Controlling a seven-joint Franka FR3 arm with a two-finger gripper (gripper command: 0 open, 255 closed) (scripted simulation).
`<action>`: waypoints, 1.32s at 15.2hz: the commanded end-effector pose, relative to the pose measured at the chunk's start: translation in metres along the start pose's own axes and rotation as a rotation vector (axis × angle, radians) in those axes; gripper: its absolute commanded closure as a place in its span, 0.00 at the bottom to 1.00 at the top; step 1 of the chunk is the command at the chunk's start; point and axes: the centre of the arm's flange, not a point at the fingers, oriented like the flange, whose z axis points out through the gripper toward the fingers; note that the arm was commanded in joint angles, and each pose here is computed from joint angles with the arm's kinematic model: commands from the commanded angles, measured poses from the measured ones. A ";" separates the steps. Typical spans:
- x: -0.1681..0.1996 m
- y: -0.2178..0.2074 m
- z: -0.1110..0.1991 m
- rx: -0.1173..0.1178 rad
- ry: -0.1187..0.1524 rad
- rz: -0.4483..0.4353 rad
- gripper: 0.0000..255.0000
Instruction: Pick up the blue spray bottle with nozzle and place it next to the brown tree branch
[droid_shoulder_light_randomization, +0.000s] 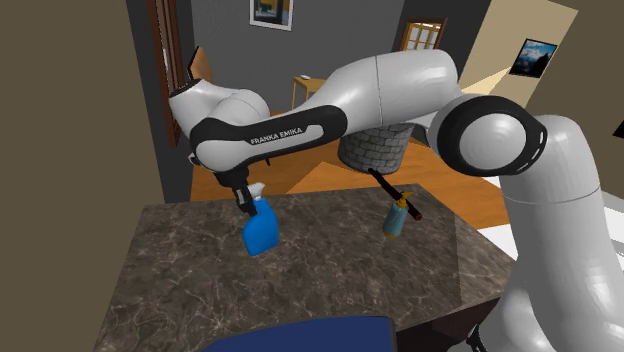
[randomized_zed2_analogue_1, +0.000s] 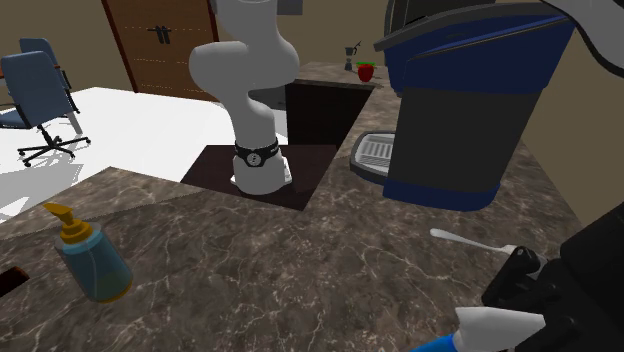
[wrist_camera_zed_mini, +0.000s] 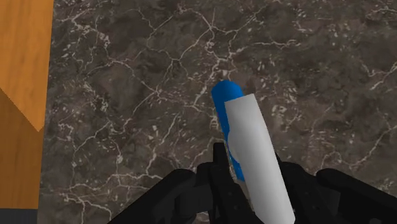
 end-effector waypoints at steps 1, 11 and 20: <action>0.028 -0.006 0.083 0.081 -0.089 -0.034 1.00; 0.002 0.001 0.033 0.081 -0.090 -0.035 1.00; -0.015 0.005 -0.011 0.081 -0.090 -0.035 1.00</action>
